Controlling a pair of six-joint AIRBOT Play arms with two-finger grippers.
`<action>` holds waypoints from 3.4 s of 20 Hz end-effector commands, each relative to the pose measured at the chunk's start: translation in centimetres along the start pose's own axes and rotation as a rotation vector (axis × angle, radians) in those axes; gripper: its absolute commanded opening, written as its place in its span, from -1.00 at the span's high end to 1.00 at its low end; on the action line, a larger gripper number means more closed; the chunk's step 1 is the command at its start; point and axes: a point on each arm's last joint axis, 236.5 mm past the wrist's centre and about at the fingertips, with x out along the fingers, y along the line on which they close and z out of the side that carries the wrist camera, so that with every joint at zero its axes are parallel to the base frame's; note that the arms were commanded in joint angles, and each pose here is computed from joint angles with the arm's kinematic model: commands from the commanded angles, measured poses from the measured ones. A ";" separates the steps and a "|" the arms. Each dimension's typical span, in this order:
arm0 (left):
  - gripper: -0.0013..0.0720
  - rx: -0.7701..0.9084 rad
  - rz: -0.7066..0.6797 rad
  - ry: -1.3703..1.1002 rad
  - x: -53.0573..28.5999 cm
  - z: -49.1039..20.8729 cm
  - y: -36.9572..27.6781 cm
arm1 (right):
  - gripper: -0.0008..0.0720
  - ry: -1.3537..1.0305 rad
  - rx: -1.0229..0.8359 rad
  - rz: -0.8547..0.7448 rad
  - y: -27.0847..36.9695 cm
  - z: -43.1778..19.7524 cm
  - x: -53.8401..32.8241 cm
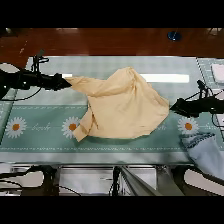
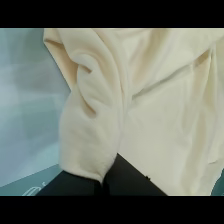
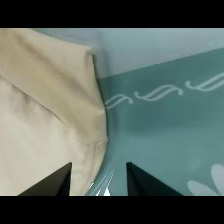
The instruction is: Fold the shirts.
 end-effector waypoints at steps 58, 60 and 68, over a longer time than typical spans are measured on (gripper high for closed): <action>0.90 0.042 -0.056 0.366 -2.3 -10.6 -2.8 | -0.47 0.015 -0.007 0.185 5.5 -0.3 2.9; 0.90 0.042 -0.056 0.366 -2.3 -10.6 -2.8 | -0.45 0.015 -0.017 0.170 7.1 -0.6 4.3; 0.90 0.047 -0.123 0.327 -2.3 -9.8 -4.2 | 0.91 -0.012 -0.080 0.187 11.7 -1.3 6.5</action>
